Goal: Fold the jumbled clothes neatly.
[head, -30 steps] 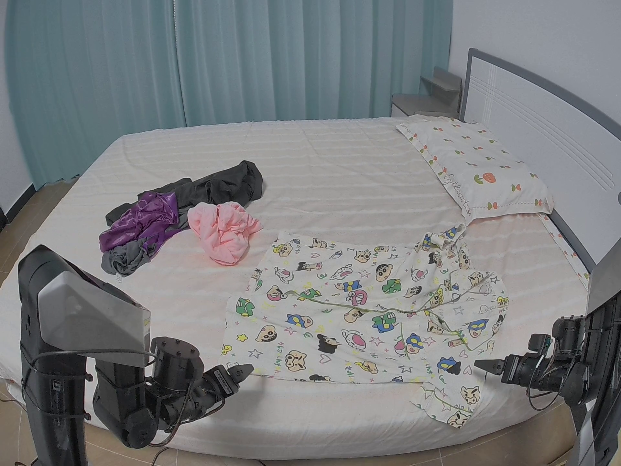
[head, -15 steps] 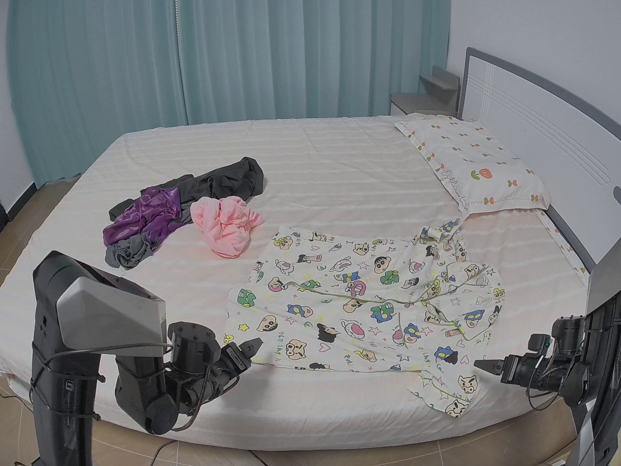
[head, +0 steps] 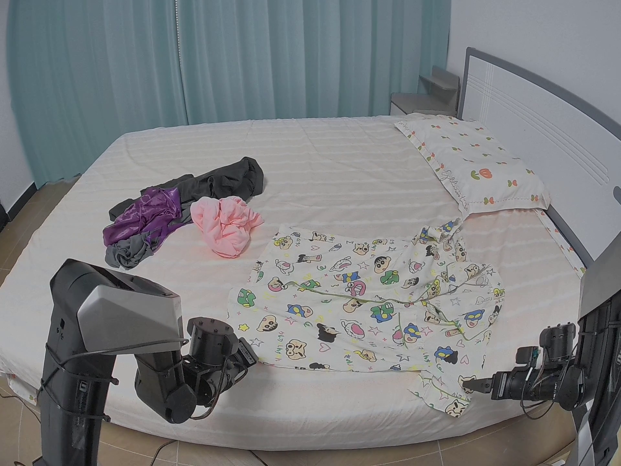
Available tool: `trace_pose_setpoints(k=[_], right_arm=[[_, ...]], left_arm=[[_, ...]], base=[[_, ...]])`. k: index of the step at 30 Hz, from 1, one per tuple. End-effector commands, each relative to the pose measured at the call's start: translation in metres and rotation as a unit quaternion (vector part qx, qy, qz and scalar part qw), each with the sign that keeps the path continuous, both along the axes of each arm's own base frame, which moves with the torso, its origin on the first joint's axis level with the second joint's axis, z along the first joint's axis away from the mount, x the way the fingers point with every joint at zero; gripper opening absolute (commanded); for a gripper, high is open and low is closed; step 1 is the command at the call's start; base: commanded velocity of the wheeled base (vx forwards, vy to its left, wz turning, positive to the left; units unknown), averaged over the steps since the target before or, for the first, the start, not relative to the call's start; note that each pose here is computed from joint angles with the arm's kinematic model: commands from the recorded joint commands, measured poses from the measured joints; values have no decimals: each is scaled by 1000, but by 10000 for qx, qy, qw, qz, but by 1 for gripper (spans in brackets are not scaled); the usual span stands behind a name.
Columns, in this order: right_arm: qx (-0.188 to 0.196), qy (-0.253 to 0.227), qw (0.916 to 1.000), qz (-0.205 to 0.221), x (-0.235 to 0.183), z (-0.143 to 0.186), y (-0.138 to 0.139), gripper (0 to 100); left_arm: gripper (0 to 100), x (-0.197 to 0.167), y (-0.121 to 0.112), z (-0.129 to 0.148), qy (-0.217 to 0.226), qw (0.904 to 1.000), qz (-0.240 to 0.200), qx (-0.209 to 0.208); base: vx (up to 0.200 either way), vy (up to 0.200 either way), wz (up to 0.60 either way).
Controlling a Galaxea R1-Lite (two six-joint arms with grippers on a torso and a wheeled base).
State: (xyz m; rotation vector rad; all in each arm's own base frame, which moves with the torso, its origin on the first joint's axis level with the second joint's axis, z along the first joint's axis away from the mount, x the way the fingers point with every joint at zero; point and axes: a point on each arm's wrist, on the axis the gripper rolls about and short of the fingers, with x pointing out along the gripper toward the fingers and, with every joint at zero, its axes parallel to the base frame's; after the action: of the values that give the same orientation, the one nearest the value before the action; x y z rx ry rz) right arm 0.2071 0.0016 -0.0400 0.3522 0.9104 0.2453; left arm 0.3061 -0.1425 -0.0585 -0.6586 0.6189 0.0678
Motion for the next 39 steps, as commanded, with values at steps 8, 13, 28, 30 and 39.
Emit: trace_pose_setpoints(k=[8,13,28,30,39], right_arm=[[-339,267,9982,424,-7,-12,26,100],[-673,212,9964,463,-7,-19,36,100],[-779,135,9966,239,-6,-25,51,0],[-769,138,9967,238,-6,-25,52,0],[-899,-87,9955,-283,-1,-14,39,0]], left_arm=[[0,11,6,9,-300,9983,498,-95],[0,11,6,10,-321,9982,506,-85],[0,9,6,9,-286,9983,498,-67],[0,9,6,9,-286,9983,498,-67],[0,2,5,9,-198,9989,425,-7]], base=[[0,0,0],[0,0,0],[0,0,0],[0,0,0],[0,0,0]])
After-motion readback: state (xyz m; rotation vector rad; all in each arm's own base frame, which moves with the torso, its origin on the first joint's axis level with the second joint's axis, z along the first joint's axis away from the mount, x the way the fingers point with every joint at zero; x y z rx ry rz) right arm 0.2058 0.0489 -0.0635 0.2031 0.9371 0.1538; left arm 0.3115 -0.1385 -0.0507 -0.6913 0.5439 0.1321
